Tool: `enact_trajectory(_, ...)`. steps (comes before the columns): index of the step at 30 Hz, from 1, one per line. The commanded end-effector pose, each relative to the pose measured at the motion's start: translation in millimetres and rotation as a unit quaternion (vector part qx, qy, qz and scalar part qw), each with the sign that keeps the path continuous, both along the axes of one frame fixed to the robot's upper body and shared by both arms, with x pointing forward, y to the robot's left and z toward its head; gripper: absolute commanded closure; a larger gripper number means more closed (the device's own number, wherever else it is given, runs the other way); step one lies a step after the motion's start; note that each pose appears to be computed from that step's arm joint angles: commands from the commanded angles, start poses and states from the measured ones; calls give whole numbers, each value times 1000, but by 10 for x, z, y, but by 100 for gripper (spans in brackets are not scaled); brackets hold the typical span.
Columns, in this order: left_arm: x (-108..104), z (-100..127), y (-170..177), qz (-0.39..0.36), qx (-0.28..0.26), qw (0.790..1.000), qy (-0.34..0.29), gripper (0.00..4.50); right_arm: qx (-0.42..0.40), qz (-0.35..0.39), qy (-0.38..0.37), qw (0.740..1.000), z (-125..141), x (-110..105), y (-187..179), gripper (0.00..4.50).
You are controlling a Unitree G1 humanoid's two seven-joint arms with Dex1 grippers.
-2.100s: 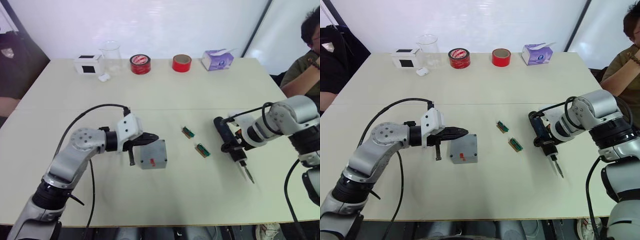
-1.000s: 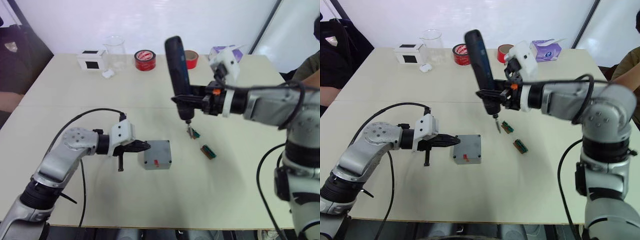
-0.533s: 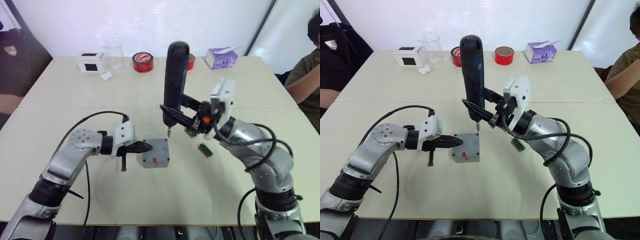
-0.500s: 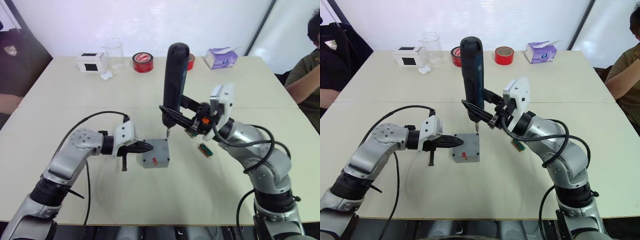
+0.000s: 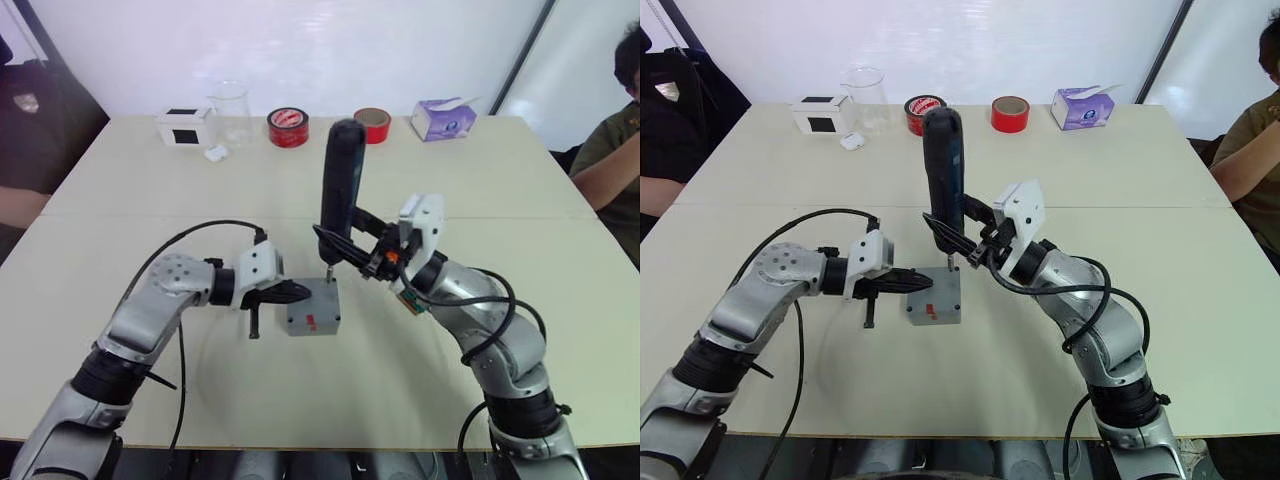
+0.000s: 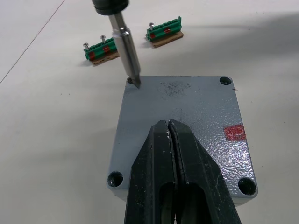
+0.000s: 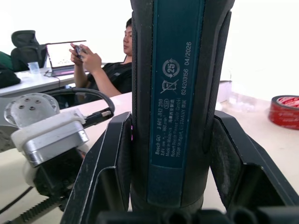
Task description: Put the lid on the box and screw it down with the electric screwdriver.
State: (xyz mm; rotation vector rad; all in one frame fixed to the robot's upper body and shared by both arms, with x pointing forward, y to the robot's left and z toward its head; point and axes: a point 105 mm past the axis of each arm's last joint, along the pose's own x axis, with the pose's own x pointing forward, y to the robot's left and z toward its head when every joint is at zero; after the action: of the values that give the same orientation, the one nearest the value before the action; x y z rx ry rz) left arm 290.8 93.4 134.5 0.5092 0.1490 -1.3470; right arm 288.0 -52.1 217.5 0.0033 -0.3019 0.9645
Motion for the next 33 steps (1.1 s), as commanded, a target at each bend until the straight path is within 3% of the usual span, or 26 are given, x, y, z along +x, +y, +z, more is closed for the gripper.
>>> enact_trajectory(1, 2, -115, 33, 7, 20, 1000, 15, 450, 7, 0, -34, 999, 105, -50, -15, 278)
enact_trajectory(14, 0, -147, 22, 5, 23, 1000, 14, 450, -14, -3, -12, 1000, -75, -3, -42, 278)
enact_trajectory(26, -29, -267, 54, 11, 37, 999, 30, 450, -58, -7, 114, 992, -567, 41, 18, 278)
enact_trajectory(33, -28, -293, 50, 12, 37, 999, 33, 450, -71, -20, 141, 987, -662, 79, 11, 278)
